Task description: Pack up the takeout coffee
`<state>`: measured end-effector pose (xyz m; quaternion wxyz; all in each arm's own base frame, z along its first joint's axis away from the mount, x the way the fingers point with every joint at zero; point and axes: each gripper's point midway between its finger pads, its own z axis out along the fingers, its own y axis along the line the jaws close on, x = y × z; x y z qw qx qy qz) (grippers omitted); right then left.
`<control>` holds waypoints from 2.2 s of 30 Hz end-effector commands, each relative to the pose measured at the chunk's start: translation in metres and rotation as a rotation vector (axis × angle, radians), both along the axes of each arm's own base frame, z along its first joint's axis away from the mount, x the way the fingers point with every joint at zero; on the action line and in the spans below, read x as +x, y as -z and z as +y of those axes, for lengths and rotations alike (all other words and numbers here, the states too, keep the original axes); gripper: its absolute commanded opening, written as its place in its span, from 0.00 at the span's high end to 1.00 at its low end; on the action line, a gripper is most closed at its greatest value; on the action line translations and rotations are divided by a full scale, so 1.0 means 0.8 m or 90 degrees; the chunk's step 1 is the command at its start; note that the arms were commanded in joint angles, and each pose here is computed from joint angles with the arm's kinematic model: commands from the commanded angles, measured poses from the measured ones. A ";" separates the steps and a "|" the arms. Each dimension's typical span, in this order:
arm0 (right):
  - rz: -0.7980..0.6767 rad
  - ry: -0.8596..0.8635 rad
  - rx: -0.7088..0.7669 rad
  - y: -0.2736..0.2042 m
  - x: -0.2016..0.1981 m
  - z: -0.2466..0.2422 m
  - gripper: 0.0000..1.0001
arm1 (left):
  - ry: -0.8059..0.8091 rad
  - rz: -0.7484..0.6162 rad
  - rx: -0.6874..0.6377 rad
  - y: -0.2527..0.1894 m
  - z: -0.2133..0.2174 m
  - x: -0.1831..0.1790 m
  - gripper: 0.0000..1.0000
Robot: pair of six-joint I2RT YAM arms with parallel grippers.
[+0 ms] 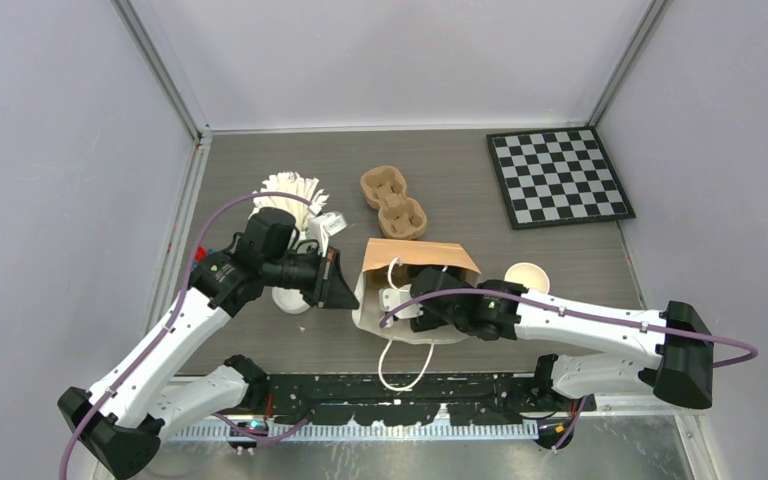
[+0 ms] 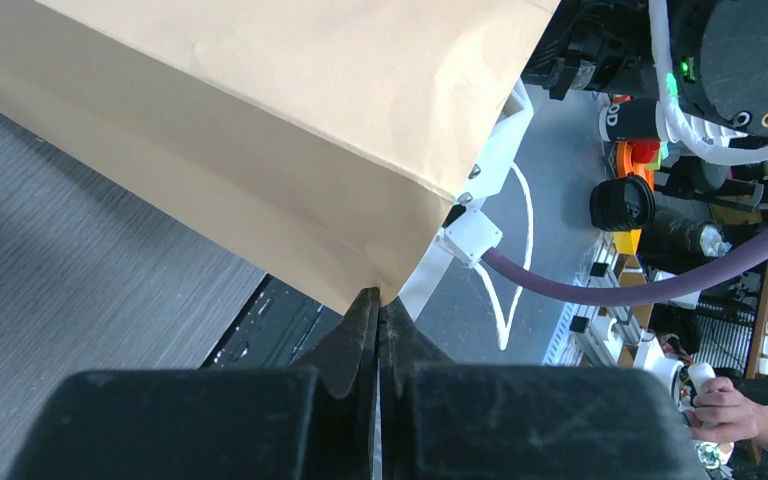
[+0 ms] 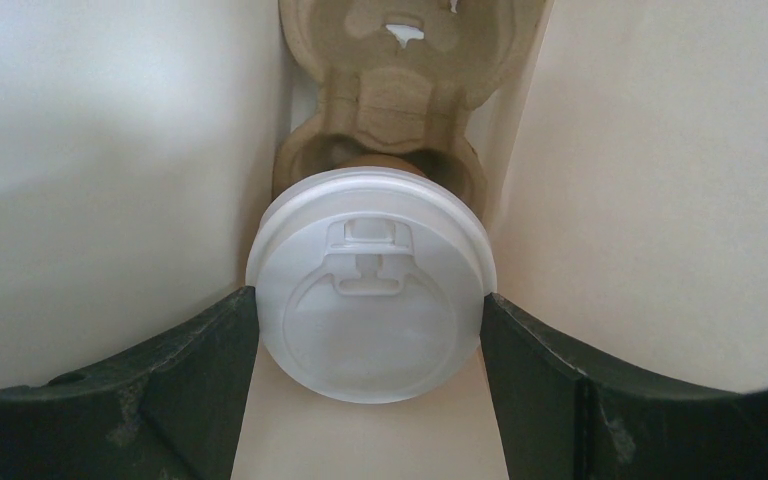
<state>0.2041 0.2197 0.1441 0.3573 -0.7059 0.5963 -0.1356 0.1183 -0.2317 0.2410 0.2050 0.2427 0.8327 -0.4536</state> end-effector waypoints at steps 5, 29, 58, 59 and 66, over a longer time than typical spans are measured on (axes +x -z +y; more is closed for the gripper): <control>-0.013 0.023 0.011 0.003 0.015 -0.001 0.29 | 0.021 0.002 -0.027 -0.012 -0.005 -0.008 1.00; -0.018 0.018 0.022 -0.027 0.021 0.000 0.12 | 0.012 -0.002 -0.011 -0.012 -0.004 -0.001 1.00; 0.016 0.012 0.032 -0.061 0.001 -0.008 0.14 | 0.008 -0.004 -0.002 -0.009 -0.003 0.002 1.00; 0.015 0.012 0.034 -0.064 0.000 -0.008 0.14 | 0.008 -0.003 -0.002 -0.009 -0.003 0.001 1.00; 0.030 0.005 0.046 -0.070 -0.005 0.000 0.18 | 0.008 -0.007 -0.003 -0.011 -0.004 0.003 1.00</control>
